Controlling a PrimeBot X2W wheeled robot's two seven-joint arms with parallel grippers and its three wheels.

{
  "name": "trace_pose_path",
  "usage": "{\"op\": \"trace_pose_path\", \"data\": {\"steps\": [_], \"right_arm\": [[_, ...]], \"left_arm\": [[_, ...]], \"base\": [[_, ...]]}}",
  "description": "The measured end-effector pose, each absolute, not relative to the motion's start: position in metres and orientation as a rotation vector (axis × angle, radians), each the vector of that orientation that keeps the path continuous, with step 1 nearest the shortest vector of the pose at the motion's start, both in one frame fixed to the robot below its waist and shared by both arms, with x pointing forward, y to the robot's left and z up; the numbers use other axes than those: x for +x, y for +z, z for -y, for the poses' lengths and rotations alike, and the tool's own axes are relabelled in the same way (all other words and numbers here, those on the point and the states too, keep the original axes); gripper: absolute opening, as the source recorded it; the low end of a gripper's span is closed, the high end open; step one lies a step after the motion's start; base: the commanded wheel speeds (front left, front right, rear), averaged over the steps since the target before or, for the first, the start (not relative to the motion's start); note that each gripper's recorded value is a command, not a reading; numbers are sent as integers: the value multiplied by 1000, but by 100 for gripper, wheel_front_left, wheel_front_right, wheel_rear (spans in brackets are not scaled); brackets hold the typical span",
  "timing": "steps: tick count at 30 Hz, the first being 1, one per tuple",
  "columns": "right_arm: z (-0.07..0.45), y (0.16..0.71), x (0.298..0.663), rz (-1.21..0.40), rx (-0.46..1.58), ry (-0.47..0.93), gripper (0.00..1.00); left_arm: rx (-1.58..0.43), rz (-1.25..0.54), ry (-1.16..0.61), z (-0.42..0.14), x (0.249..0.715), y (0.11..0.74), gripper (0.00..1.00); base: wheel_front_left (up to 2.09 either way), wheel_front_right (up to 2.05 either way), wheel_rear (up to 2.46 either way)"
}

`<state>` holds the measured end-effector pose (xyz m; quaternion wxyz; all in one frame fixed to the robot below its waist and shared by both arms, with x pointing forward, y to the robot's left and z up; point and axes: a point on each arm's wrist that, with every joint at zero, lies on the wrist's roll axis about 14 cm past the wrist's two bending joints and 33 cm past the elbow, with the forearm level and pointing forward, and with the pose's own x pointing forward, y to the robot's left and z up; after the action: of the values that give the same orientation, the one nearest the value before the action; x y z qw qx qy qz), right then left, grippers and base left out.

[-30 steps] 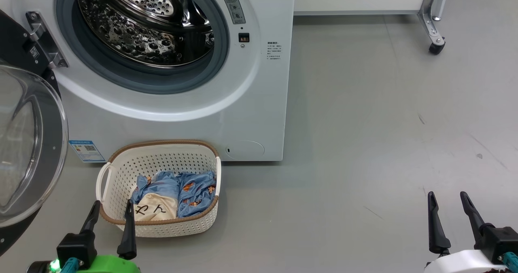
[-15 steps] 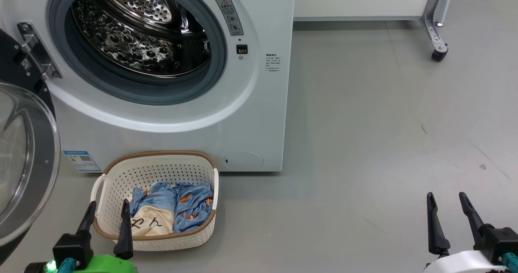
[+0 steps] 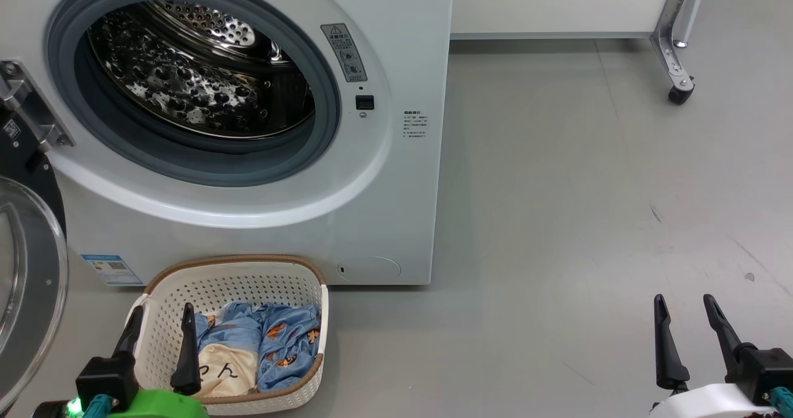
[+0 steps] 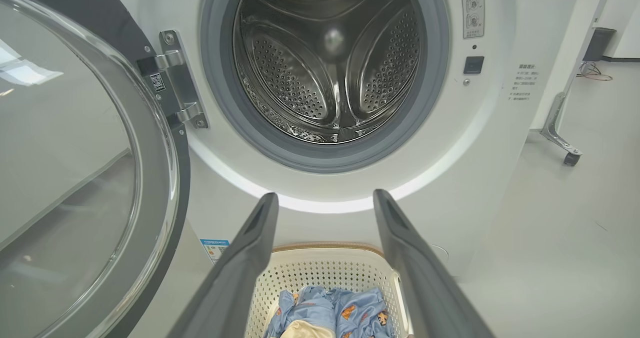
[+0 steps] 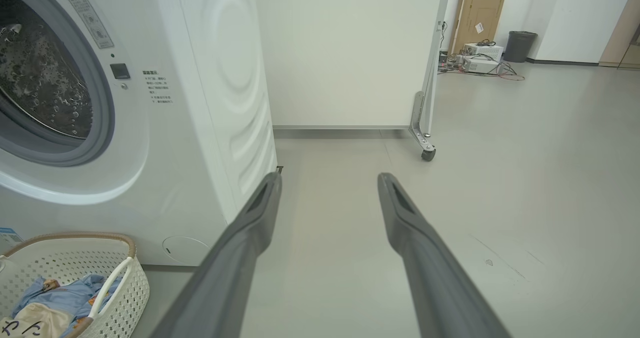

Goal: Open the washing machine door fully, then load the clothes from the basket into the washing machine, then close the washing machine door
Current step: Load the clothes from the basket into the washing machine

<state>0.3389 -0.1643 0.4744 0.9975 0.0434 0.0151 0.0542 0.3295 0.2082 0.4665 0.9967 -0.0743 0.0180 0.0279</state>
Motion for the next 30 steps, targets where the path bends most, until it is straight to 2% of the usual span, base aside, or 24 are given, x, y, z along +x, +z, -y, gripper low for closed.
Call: {"op": "trace_pose_path", "data": {"steps": [12, 30], "right_arm": [[164, 467, 340, -55, 90, 107, 100], [162, 452, 347, -104, 95, 113, 100]], "left_arm": [[-141, -65, 55, -207, 331, 458, 100], [-135, -126, 66, -209, 332, 440, 100]], "base": [[52, -52, 0], [4, -4, 0]]}}
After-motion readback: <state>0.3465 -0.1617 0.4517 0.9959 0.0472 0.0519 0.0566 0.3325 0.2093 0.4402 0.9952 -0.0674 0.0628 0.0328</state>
